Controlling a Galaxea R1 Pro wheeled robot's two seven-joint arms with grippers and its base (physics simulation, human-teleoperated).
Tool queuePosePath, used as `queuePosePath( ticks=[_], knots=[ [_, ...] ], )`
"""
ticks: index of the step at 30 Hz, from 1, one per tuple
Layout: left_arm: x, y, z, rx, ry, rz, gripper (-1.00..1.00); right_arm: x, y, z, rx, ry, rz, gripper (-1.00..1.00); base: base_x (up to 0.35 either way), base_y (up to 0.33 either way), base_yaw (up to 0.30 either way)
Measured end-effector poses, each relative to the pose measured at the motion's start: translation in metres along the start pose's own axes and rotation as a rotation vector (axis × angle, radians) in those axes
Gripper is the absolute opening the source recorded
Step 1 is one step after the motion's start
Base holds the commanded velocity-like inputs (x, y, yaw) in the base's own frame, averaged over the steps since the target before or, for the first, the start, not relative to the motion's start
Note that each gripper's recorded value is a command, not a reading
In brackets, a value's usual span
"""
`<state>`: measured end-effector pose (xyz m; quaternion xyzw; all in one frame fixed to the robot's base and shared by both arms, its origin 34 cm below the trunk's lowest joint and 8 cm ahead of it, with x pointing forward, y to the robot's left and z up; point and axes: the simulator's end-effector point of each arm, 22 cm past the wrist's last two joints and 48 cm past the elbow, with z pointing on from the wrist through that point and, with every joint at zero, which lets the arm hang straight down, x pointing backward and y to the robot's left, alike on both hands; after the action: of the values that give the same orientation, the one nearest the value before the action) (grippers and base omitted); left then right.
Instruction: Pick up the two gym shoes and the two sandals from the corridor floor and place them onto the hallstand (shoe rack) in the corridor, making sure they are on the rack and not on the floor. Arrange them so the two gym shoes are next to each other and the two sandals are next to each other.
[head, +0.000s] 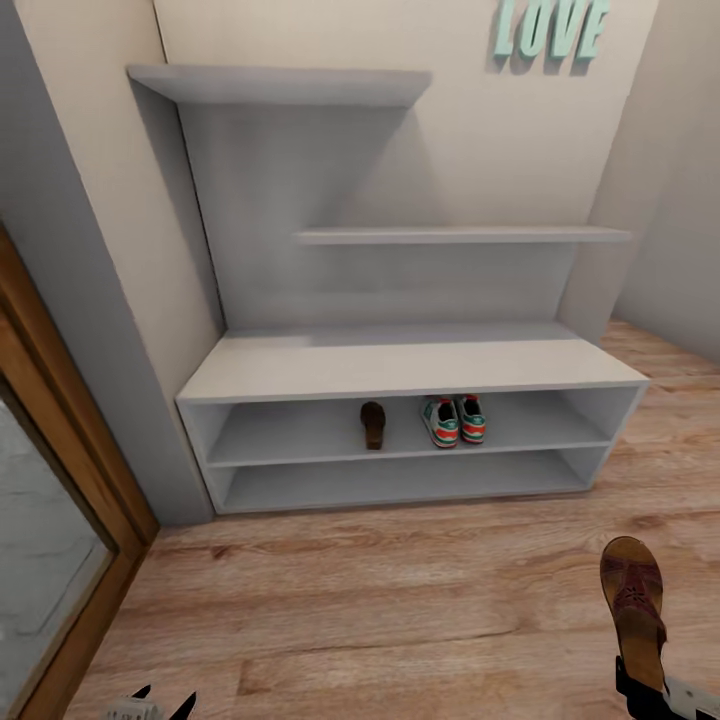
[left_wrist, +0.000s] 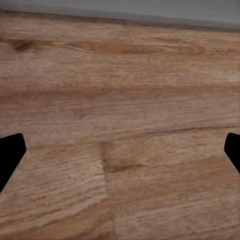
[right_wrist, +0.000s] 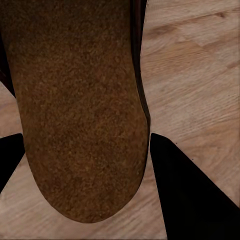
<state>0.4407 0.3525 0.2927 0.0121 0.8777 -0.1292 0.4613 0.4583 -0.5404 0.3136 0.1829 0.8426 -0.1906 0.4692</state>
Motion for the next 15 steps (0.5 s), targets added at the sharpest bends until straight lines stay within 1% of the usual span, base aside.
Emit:
queuePosePath(
  ticks=[5, 8, 12, 15],
  knots=[
    [0.0000, 0.0000, 0.0000, 0.000, 0.000, 0.000, 1.00, 0.0000, 0.0000, 0.0000, 0.000, 0.000, 0.000, -1.00, -0.022, 0.304, 0.000],
    [0.0001, 0.0000, 0.0001, 0.000, 0.000, 0.000, 1.00, 0.0001, 0.0001, 0.0001, 0.000, 0.000, -0.001, -1.00, -0.148, 0.264, 0.000],
    [0.0002, -0.0001, 0.0001, 0.000, 0.001, -0.001, 1.00, -0.0002, -0.0001, 0.0001, 0.000, -0.001, 0.000, -1.00, -0.090, 0.048, 0.013],
    [0.0008, 0.0000, 0.0000, 0.000, 0.002, -0.001, 1.00, 0.0003, 0.0010, 0.0001, -0.001, 0.000, 0.002, -1.00, -0.008, 0.004, 0.114]
  ],
)
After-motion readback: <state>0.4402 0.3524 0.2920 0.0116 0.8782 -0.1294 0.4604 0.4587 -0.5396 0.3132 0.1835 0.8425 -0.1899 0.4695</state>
